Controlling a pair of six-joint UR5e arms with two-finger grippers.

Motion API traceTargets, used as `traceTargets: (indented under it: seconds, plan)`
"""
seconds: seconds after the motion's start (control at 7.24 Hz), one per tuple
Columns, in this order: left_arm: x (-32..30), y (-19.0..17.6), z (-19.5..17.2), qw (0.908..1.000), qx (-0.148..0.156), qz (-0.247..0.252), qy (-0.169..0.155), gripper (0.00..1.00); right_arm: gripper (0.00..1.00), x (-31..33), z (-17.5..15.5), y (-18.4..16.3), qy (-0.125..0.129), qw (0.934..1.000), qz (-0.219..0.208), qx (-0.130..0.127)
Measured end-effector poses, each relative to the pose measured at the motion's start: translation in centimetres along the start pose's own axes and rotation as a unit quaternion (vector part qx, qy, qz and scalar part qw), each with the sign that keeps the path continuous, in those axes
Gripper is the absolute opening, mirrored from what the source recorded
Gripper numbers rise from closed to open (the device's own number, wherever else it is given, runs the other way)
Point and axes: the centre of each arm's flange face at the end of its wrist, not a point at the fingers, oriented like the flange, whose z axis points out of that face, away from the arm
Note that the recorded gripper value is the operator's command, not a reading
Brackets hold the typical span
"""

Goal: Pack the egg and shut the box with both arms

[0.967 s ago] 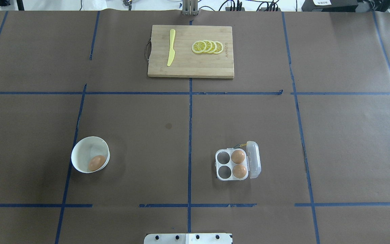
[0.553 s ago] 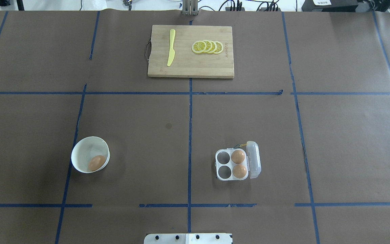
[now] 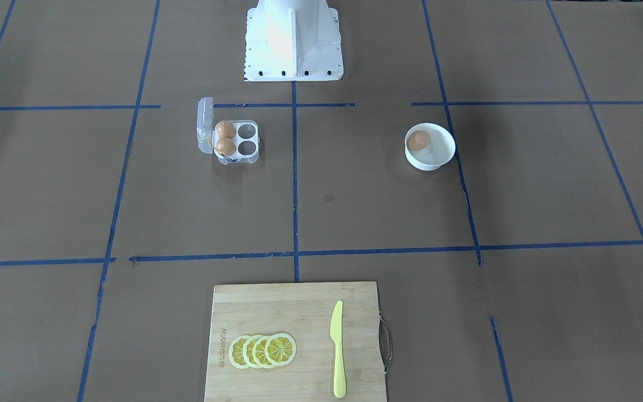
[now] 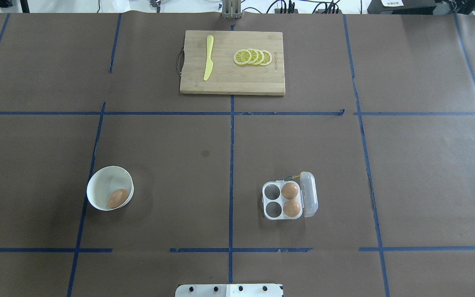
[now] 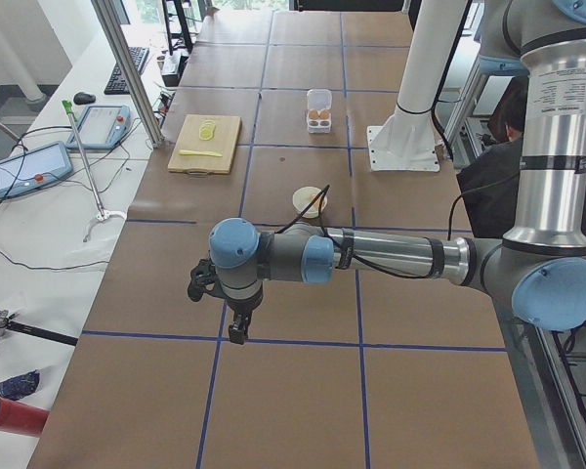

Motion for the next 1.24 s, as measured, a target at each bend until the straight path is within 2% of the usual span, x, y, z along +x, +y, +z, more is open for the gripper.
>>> traceTargets:
  seconds: [0.28,0.41,0.69,0.83,0.97,1.11,1.24]
  plan:
    - [0.4,-1.0,-0.6,0.9968,0.055,0.056,-0.01,1.0,1.0,-0.6,-0.4,-0.3,-0.007,1.0,-0.004,0.005]
    - [0.8,-1.7,-1.0,0.9912,0.093,0.093,-0.015,1.0,1.0,-0.8,-0.6,-0.3,-0.01,0.9999,-0.005,0.007]
    - [2.3,-2.7,-2.6,0.9714,0.171,0.163,-0.022,1.0,1.0,-1.3,-0.7,-0.4,-0.031,0.9994,-0.006,0.009]
    - [3.1,-2.7,-3.2,0.9633,0.195,0.184,-0.018,1.0,1.0,-1.5,-0.7,-0.4,-0.041,0.9991,-0.005,0.009]
    - [4.3,-2.7,-2.9,0.9565,0.205,0.207,-0.001,1.0,1.0,-1.5,-0.6,-0.4,-0.045,0.9989,-0.005,0.009]
    - [6.7,-3.0,-1.5,0.9533,0.202,0.223,0.028,1.0,1.0,-1.5,-0.5,-0.4,-0.047,0.9989,-0.005,0.008]
    - [10.0,-3.6,0.0,0.956,0.192,0.215,0.053,1.0,1.0,-1.5,-0.5,-0.4,-0.047,0.9988,-0.005,0.008]
